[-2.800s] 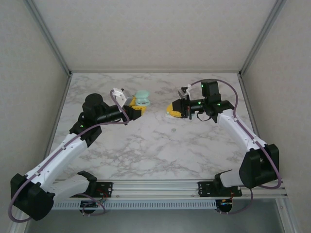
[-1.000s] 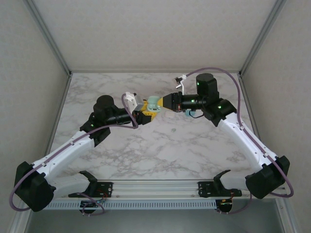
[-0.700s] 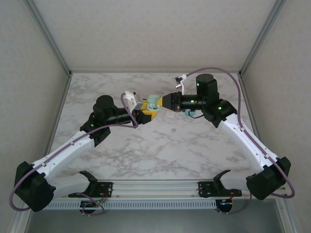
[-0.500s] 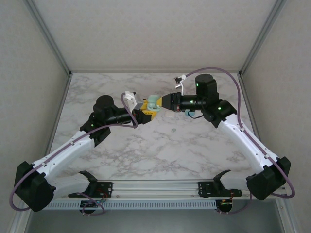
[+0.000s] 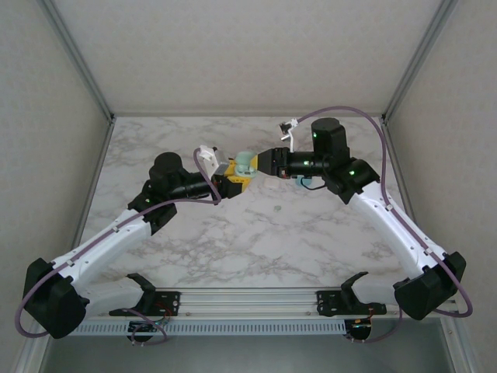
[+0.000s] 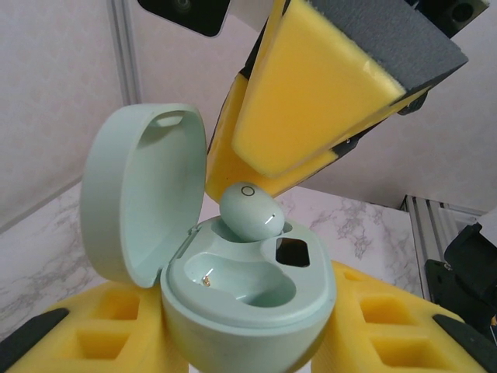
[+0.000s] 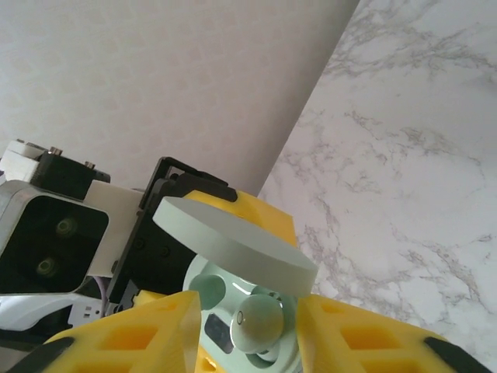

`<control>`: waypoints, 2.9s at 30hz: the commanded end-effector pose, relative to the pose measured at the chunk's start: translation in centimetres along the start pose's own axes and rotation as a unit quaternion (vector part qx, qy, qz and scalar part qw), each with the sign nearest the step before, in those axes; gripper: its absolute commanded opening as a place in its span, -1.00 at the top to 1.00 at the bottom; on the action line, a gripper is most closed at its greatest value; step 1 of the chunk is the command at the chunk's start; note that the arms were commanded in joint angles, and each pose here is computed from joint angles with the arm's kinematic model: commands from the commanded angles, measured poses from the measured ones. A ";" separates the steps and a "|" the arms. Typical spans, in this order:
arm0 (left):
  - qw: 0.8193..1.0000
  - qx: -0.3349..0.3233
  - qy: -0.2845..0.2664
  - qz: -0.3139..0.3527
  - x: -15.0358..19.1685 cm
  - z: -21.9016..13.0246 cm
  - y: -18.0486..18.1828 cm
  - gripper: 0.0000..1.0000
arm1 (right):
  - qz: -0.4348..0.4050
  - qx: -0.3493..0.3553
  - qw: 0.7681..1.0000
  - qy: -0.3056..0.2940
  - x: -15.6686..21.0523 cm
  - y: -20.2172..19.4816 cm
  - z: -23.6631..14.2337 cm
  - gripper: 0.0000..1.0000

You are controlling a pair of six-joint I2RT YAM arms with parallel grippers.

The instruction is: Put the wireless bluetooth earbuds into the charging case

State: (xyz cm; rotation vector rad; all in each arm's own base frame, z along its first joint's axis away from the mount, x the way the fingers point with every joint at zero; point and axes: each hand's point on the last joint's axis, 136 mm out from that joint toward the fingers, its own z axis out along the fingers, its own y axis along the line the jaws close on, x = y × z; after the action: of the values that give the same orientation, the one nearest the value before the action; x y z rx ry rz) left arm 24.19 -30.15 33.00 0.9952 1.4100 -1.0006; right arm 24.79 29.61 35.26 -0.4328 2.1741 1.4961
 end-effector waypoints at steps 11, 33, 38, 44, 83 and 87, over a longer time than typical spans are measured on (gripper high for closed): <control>0.999 0.011 -0.038 0.029 -2.7 -0.2 -0.9 0.60 | -0.013 0.013 1.000 -0.015 -0.3 1.4 -1.4 0.12; 0.997 -0.054 -0.030 0.043 -2.4 -2.4 -0.3 0.61 | 0.114 0.333 0.935 0.044 5.4 -20.3 -3.0 0.10; 0.997 -0.062 -0.029 0.048 -2.6 -3.2 -0.6 0.61 | 0.193 0.373 0.900 0.116 8.9 -25.8 -0.3 0.09; 0.996 -0.071 -0.026 0.050 -2.2 -3.8 -0.7 0.60 | 0.234 0.407 0.871 0.146 11.8 -28.7 2.1 0.05; 0.996 -0.068 -0.010 0.049 -1.6 -3.1 -0.3 0.59 | 0.198 0.476 0.838 0.180 12.0 -32.4 4.7 0.28; 0.997 -0.067 -0.011 0.048 -1.6 -3.1 -0.3 0.59 | 0.178 0.491 0.830 0.194 12.0 -32.7 4.4 0.32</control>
State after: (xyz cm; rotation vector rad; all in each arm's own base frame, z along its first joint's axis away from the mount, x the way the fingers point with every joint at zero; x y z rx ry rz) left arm 23.40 -27.18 33.79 0.9361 1.4144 -0.8310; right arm 32.25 22.75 2.00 0.1248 3.0708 0.3407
